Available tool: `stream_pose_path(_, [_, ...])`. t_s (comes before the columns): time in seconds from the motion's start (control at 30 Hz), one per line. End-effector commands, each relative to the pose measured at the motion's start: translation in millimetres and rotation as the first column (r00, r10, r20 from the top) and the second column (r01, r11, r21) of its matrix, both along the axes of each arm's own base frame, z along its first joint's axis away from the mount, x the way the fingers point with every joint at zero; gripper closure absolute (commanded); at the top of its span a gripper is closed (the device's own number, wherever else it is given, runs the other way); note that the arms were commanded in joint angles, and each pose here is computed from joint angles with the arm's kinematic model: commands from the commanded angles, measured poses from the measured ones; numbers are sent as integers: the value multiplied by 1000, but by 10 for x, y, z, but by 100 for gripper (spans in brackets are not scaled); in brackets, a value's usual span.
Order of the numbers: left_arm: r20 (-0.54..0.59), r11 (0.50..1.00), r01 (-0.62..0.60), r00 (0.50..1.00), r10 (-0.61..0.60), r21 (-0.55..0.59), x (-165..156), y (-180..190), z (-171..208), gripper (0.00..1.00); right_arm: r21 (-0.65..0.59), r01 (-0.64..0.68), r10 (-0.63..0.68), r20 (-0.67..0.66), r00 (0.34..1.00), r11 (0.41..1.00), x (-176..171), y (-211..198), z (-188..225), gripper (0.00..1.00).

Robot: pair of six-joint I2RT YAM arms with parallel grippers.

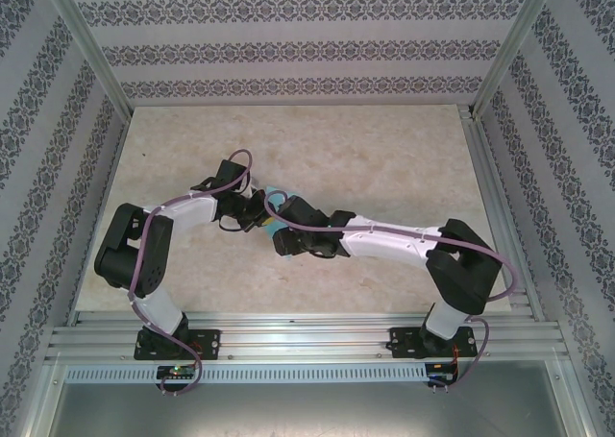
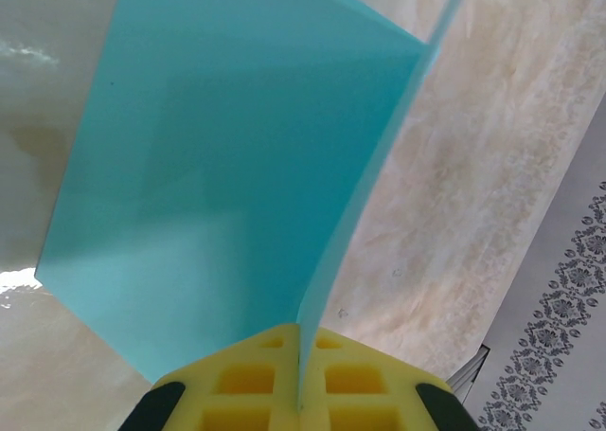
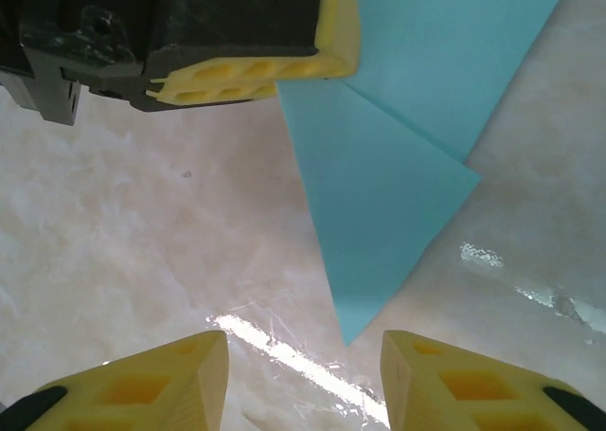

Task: Fold a paper plane with a square sheet of paper (fold left side to right side)
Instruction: Fourth fold the wing at the center of the table.

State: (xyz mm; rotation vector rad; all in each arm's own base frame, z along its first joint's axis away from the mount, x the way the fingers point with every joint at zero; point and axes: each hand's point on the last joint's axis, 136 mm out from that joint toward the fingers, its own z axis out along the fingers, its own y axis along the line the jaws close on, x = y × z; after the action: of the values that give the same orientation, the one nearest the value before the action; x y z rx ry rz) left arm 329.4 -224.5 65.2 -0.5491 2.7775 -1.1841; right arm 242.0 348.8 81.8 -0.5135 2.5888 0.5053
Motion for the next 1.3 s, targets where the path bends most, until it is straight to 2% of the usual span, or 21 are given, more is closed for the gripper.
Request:
stream_pose_path(0.0, [11, 1000, -16, 1000, 16, 1, 76, -38, 23, 96, -45, 68, -64, 85, 994, 997, 199, 67, -85, 53])
stream_pose_path(0.33, [0, 1000, -7, 1000, 7, 14, 67, -31, -12, 95, -147, 64, -48, 105, 993, 987, 302, 149, -340, 53])
stream_pose_path(0.77, [10, 999, 9, 1000, -10, 31, 92, -25, 11, 93, -201, 48, -36, 66, 997, 978, 261, 144, -574, 65])
stream_pose_path(1.03, [0, 999, 10, 1000, -10, 39, 94, -25, -37, 93, -200, 41, -31, 55, 998, 979, 230, 139, -582, 77])
stream_pose_path(1.27, [-4, 999, 12, 1000, -12, 46, 100, -22, -63, 92, -205, 26, -20, 34, 999, 978, 179, 133, -619, 83])
